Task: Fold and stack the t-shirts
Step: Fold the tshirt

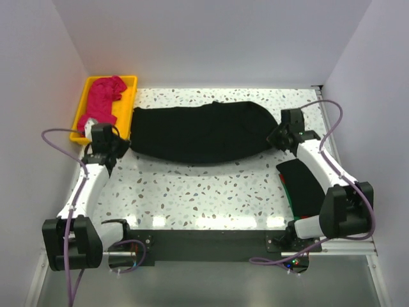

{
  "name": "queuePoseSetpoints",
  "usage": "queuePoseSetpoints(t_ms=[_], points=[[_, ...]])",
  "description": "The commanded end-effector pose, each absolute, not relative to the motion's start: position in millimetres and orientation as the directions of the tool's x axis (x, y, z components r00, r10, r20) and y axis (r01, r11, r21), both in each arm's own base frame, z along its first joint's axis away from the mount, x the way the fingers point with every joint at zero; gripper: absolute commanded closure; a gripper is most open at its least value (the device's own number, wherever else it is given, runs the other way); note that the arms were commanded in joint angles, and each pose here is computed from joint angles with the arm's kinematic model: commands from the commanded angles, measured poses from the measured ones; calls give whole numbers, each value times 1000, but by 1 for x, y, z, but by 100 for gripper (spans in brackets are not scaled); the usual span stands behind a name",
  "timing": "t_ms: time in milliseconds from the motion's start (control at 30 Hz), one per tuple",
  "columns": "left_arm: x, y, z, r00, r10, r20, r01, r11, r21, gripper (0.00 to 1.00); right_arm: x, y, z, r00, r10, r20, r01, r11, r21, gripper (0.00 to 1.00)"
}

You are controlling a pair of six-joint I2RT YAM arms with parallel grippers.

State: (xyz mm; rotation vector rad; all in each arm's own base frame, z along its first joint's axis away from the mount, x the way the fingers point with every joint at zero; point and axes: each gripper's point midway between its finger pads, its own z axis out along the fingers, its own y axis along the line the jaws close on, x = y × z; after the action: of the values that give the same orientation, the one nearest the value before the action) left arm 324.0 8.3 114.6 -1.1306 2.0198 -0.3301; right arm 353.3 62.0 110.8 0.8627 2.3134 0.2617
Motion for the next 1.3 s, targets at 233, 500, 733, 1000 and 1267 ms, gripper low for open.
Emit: queuePoseSetpoints(t_ms=[233, 500, 733, 1000, 1267], points=[[357, 15, 337, -63, -750, -659, -305, 643, -702, 100, 363, 27, 303, -373, 641, -671, 368, 766, 527, 100], [313, 8, 439, 72, -737, -672, -139, 660, -739, 100, 313, 26, 404, -258, 622, -739, 246, 782, 572, 100], [319, 5, 470, 101, -750, -653, -82, 648, -757, 100, 309, 29, 456, -183, 623, -760, 163, 782, 602, 100], [404, 0, 450, 47, -798, -601, -43, 599, -799, 100, 390, 35, 467, -125, 634, -763, 105, 773, 625, 100], [545, -7, 459, -16, -813, -582, 67, 580, -812, 100, 508, 42, 493, -31, 657, -753, 14, 754, 657, 100]])
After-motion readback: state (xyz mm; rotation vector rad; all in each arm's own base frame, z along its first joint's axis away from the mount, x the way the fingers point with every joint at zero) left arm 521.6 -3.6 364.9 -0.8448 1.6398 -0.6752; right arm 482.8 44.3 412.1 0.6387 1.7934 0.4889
